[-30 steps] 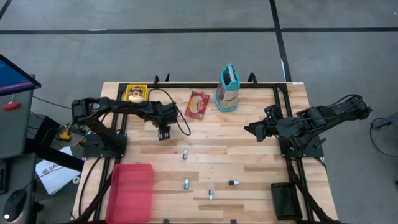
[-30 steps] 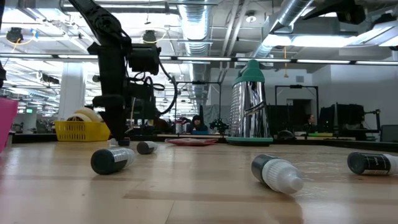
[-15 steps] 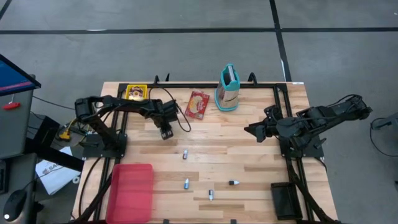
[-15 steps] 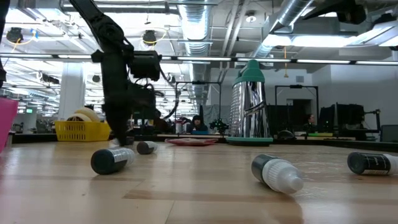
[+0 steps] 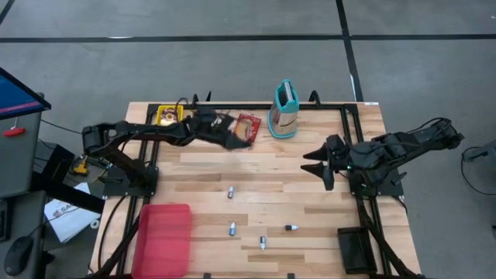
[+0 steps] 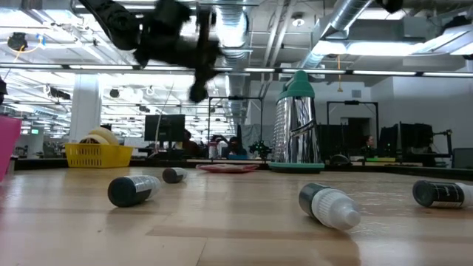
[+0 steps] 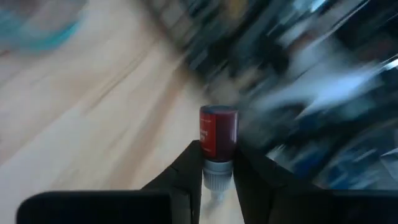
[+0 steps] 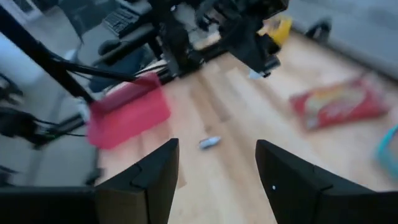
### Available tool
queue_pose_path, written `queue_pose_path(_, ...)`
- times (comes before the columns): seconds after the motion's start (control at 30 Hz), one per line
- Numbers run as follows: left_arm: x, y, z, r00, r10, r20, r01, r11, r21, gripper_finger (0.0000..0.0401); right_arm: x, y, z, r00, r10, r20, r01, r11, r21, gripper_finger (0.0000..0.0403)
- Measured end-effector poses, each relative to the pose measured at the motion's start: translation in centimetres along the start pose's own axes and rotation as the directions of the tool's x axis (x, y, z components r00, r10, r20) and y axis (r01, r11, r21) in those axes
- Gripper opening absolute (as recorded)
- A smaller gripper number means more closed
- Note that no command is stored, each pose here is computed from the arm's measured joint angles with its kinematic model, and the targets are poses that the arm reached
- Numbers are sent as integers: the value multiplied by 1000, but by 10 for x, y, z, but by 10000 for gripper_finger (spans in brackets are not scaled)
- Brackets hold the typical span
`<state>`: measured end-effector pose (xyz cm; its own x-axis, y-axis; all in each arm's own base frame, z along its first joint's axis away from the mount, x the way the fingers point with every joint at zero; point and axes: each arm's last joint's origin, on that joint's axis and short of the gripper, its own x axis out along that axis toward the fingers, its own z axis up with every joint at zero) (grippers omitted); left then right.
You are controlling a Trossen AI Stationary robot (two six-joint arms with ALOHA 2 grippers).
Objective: Pick & Place Food Item
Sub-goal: Put the top red food coloring bottle into the black basket
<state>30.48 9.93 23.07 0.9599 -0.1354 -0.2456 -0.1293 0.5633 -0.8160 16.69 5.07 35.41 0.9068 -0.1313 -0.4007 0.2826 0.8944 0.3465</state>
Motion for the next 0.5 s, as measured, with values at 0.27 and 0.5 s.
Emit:
queue_pose_path(0.27, 11, -54, 3, 912, -185, 366, 229, 970, -78, 61, 1, 0, 11, 984, -88, 156, 139, 925, -353, 220)
queue_pose_path(0.5, 41, -90, -4, 887, -243, 393, 288, 956, -58, 61, 16, 8, 22, 968, -55, 247, 178, 842, -509, 251)
